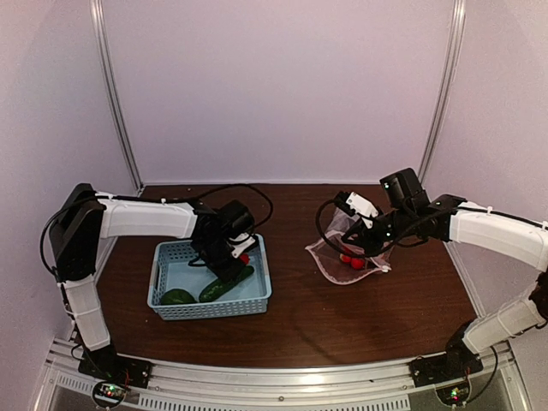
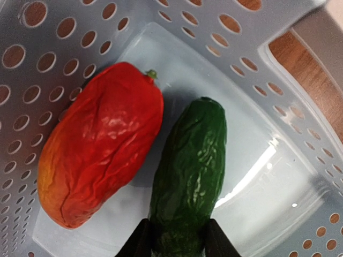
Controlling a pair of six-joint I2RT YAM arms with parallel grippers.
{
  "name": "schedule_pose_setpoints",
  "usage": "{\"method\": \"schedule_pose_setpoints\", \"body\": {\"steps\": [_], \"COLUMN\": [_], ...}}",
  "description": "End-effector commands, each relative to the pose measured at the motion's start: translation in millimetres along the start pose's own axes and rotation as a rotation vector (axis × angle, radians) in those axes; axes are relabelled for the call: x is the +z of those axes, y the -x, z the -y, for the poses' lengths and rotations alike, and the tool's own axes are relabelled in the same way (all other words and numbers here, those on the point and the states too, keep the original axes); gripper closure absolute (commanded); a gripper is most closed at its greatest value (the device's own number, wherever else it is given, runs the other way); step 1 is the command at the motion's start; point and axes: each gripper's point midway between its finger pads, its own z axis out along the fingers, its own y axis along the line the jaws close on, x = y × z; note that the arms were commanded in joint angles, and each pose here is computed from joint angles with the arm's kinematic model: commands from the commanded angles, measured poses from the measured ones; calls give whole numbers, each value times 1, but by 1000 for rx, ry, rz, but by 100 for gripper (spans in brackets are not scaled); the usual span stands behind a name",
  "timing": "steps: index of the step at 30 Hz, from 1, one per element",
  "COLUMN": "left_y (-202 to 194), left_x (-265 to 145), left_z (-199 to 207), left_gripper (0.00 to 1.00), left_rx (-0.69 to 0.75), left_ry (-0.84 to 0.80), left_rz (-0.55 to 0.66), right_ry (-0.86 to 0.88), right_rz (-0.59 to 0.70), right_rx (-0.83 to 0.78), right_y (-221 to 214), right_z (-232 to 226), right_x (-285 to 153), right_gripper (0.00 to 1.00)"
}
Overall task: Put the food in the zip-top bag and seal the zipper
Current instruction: Pick up the fake vegetable from the bin, then place the fake vegetable in the zipper food storage bag.
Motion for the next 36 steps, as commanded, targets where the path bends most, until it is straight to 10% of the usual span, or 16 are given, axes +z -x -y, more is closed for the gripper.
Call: {"method": "schedule_pose_setpoints", "body": {"steps": [1, 16, 36], "left_y": [6, 43, 106], "left_x": [-1, -115, -363], "left_z": [4, -4, 71], "left_gripper": [72, 80, 85], "left_rx": [13, -53, -121], "left_ry": [-18, -22, -433], "left_rz": [6, 312, 1485], "right_ry": [-1, 20, 45], "right_rz": [-4, -106, 23], "right_rx": [7, 20, 41], "right_y": [0, -5, 67], "right_z": [-2, -3, -3], "right_x": [-2, -7, -53], "right_gripper": [100, 100, 100]}}
